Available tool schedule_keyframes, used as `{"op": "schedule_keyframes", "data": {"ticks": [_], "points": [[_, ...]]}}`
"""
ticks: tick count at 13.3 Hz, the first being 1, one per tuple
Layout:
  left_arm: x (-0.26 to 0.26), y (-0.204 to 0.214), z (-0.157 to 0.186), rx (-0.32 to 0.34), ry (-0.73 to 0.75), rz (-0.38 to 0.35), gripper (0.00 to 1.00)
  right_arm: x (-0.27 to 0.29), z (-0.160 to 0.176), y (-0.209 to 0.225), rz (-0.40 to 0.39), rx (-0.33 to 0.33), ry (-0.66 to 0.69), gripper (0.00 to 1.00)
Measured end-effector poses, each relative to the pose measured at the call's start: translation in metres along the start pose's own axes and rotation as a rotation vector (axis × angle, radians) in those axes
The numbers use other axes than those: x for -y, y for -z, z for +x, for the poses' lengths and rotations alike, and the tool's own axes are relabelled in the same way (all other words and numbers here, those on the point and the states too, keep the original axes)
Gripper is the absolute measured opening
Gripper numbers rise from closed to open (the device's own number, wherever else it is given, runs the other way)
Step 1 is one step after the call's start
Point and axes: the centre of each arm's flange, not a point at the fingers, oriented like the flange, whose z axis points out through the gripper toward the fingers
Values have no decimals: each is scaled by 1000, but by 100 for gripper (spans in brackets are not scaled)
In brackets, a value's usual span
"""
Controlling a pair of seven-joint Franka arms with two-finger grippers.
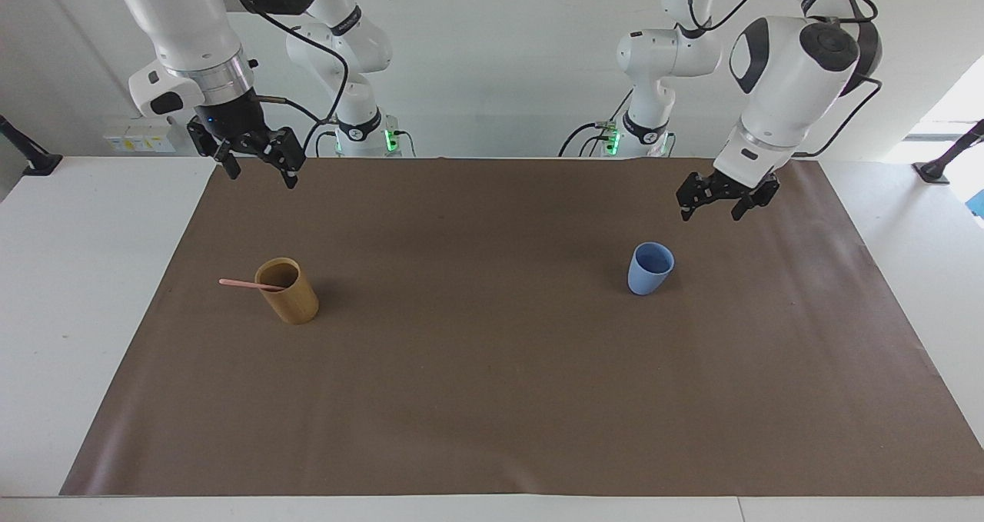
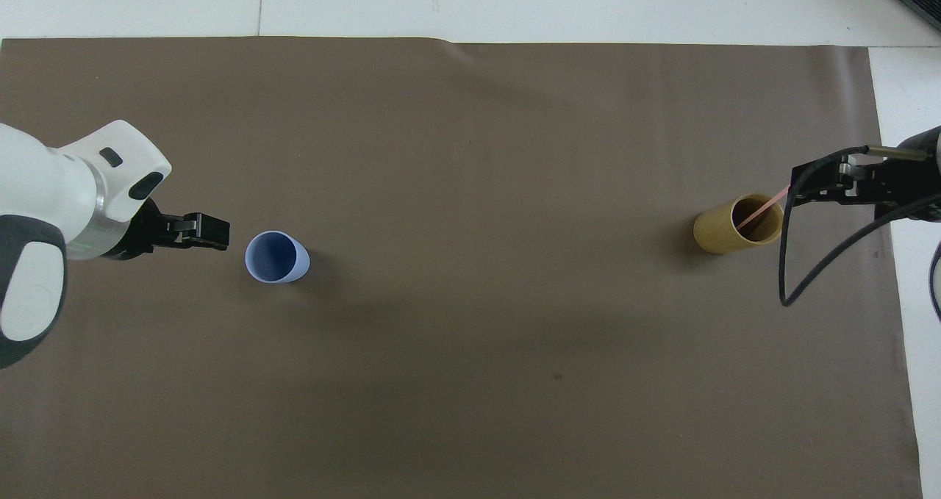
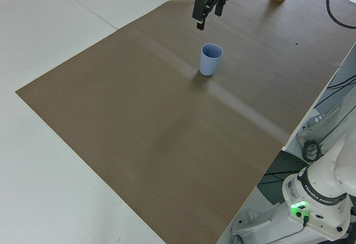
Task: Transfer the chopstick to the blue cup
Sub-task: 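Reach the left gripper down to the blue cup's rim, then close the left gripper on the blue cup's rim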
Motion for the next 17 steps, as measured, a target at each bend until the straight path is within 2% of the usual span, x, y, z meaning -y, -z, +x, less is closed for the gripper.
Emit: {"op": "schedule_keyframes", "data": {"ticks": [5,7,10,13,14,17], "points": [[-2,-81,-12,16,34,5,100,-1,0,0,0,0,-1,100],[-5,-110,-12,-20,63,-2,100,-1,0,0,0,0,-1,100],[-5,-131,-7,-40,83,-7,100,-1,0,-1,0,1,17,100],[-5,-141,-4,-33,85,-7,100,-2,0,-1,0,2,18,100],[-5,-143,-4,-31,85,-7,92,-3,1,-1,-1,2,16,100],[-6,-143,-4,-30,82,-7,50,-5,1,-1,-1,2,12,100]]}}
